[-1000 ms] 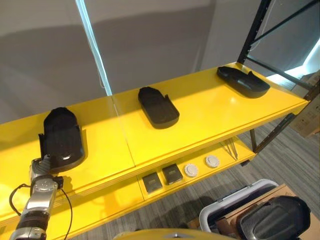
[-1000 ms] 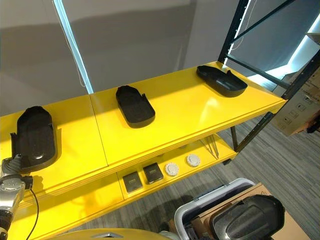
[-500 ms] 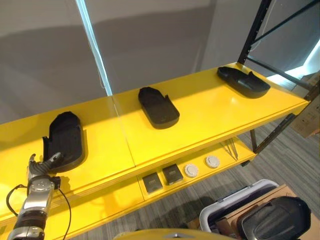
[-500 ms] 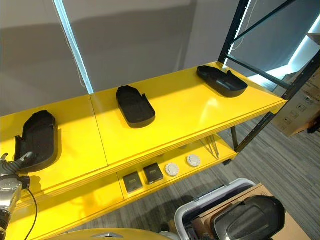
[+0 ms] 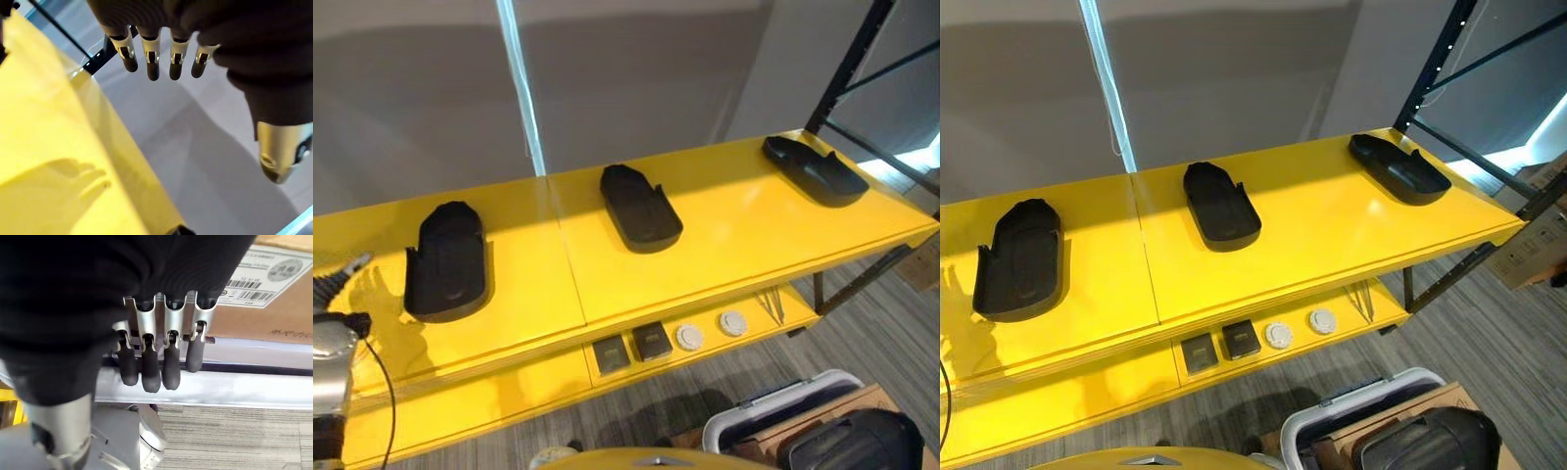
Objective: Move parts from the plastic box to the shelf.
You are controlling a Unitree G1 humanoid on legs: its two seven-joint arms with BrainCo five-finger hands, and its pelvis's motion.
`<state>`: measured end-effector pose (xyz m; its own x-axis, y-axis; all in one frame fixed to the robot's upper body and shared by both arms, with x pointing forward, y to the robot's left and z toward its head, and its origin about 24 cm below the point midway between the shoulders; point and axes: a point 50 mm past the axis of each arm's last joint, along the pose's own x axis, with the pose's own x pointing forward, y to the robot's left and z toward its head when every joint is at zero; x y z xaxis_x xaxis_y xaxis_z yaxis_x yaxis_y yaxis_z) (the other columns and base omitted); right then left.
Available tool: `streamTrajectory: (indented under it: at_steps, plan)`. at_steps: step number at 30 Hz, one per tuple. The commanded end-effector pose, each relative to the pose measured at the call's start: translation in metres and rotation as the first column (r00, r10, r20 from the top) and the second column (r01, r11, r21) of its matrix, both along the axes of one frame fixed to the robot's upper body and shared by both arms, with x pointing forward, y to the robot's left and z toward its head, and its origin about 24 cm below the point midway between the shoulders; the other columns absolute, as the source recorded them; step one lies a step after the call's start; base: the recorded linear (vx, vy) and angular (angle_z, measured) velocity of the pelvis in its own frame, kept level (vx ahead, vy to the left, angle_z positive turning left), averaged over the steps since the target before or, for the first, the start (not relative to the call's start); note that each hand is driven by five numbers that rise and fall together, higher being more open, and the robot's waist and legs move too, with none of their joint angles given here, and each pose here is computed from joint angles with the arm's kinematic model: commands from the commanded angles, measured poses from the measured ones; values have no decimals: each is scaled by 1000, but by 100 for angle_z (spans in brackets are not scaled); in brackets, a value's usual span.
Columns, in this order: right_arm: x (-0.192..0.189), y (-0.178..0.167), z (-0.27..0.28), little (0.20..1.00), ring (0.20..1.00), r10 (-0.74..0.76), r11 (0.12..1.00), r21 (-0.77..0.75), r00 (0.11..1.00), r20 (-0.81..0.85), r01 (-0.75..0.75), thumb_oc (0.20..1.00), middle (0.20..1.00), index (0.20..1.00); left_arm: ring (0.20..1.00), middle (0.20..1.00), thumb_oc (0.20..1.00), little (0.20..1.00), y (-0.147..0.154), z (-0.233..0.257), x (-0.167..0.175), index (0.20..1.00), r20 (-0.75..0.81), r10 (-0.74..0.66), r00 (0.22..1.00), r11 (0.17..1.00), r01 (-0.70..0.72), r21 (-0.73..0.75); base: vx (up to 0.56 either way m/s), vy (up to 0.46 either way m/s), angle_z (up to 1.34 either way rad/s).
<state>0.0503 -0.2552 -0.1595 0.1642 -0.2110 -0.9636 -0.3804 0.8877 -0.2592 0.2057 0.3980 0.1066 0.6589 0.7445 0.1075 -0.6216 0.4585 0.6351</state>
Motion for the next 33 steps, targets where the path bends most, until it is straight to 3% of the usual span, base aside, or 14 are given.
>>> streamTrajectory:
  at_steps: [1,3,5,6,10,11,12,13,14,15,20,25,27,33]
  plan:
    - [28,-19,10,1000,1000,45,996,-77,997,70,-39,1000,1000,1000,1000,1000,1000,1000,-2,33,11,1000,115,-89,989,991,77,107,4,-5,5]
    - [29,-18,10,1000,1000,39,997,-75,996,75,-33,1000,1000,1000,1000,1000,1000,1000,-17,43,18,1000,192,-252,949,968,248,46,3,-4,7]
    - [29,-18,10,1000,1000,33,997,-74,996,78,-27,1000,1000,1000,1000,1000,1000,1000,-43,48,26,1000,269,-448,853,879,475,-43,-1,0,6]
    - [29,-17,9,1000,1000,30,997,-74,996,84,-24,1000,1000,1000,1000,1000,1000,1000,-72,48,32,1000,316,-580,751,765,635,-104,-3,3,4]
    - [30,-14,9,1000,1000,27,997,-78,995,95,-20,1000,1000,1000,1000,1000,1000,1000,-125,36,36,1000,393,-747,536,494,843,-211,-5,5,2]
    - [31,-14,8,1000,1000,27,997,-79,995,99,-19,1000,1000,1000,896,896,896,896,-145,24,36,896,435,-770,467,373,882,-288,-14,15,-3]
    - [31,-13,8,1000,1000,28,997,-81,995,99,-20,1000,1000,1000,683,683,683,683,-151,20,36,683,453,-771,447,337,890,-306,-12,12,-5]
    - [31,-13,8,1000,1000,28,996,-81,995,99,-20,1000,1000,1000,586,586,586,586,-153,19,36,586,460,-771,441,323,893,-314,-4,4,-4]
    - [32,-14,9,1000,1000,29,996,-84,995,98,-21,1000,1000,1000,310,310,310,310,-157,14,35,310,479,-766,428,293,896,-333,0,0,0]
    - [32,-15,9,1000,1000,28,996,-86,995,97,-19,1000,1000,1000,200,200,200,200,-161,9,34,200,506,-751,424,266,896,-355,0,0,0]
    - [29,-20,9,1000,1000,19,995,-98,996,87,-10,1000,1000,1000,200,200,200,200,-154,6,27,200,505,-749,430,279,895,-348,-4,1,2]
    - [26,-20,9,1000,1000,16,994,-105,996,88,-7,1000,1000,1000,200,200,200,200,-155,16,22,200,533,-768,355,223,928,-297,-5,2,2]
    - [26,-19,8,1000,1000,15,994,-105,995,97,-4,1000,1000,1000,200,200,200,200,-159,24,20,200,560,-775,293,162,949,-271,-10,6,4]
    - [32,-17,9,1000,1000,26,995,-103,994,108,-15,1000,1000,1000,200,200,200,200,-171,24,18,200,617,-759,210,-14,941,-337,0,3,2]
